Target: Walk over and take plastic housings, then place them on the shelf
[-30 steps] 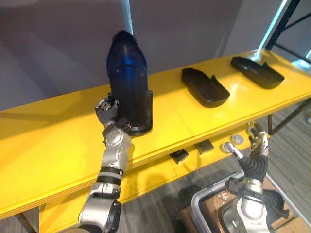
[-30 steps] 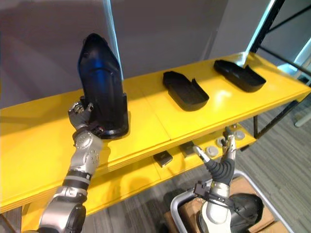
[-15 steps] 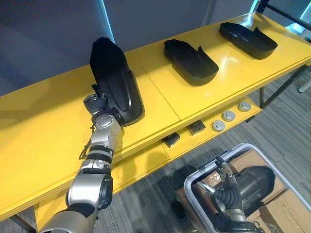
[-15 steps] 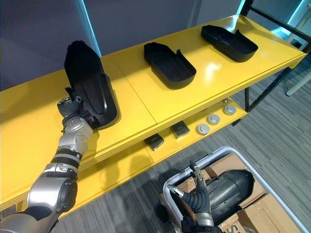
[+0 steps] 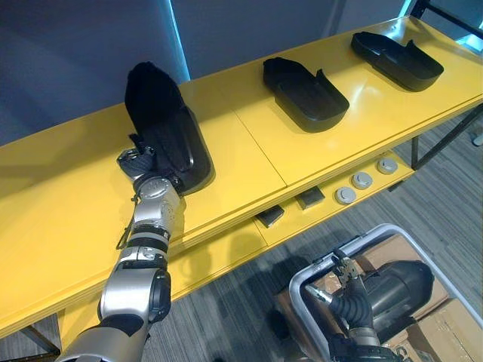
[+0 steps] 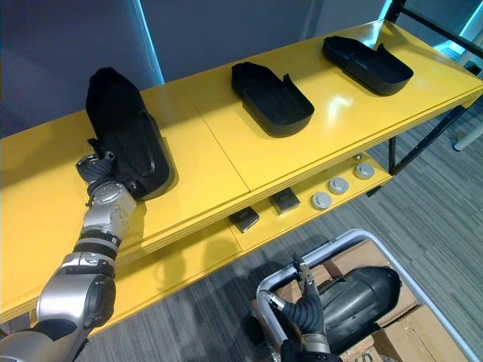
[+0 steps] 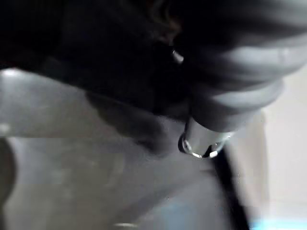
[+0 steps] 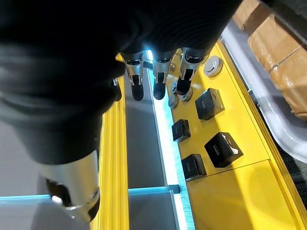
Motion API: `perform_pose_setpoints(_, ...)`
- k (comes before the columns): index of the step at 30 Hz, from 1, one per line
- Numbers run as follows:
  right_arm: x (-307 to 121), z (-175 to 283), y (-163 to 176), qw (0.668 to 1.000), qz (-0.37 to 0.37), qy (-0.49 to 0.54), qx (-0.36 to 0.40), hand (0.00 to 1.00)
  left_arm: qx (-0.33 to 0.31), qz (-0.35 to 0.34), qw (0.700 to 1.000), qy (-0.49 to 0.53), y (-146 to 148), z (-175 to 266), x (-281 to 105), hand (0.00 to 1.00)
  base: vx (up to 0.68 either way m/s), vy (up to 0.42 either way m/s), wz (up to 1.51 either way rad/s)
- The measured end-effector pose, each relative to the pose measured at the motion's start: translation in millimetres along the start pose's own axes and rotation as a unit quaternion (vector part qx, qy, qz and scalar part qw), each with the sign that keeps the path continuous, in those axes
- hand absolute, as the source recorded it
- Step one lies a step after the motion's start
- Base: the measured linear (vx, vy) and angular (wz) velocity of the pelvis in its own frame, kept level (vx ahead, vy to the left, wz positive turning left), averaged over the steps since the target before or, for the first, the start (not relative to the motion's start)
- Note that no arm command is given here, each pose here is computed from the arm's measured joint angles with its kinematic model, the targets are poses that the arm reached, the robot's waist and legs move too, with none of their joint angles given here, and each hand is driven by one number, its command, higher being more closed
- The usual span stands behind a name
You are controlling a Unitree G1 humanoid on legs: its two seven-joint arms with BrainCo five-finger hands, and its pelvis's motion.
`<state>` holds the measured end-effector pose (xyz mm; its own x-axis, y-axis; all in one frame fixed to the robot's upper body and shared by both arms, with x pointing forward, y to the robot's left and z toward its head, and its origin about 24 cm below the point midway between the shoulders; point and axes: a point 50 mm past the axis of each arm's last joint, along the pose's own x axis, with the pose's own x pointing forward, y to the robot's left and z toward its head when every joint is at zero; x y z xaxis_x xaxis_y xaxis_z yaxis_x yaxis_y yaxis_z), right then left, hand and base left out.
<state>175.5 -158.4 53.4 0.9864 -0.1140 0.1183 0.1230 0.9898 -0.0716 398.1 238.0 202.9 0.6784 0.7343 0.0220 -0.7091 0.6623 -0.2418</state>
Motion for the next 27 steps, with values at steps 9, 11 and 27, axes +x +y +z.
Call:
perform_pose_setpoints(9,-1,-9,1,1.000,0.004,0.020,-0.003,0.00,0.009,0.010,1.000,0.002,7,-1,5,0.00,0.01,0.016,0.06)
perform_pose_setpoints(11,-2,-9,2,1.000,0.005,0.020,-0.003,0.00,0.009,0.009,1.000,0.002,7,-1,5,0.00,0.00,0.000,0.00)
perform_pose_setpoints(27,13,-20,-39,0.994,-0.095,0.030,-0.034,0.00,-0.247,-0.128,0.919,-0.278,45,52,-127,0.00,0.04,0.026,-0.06)
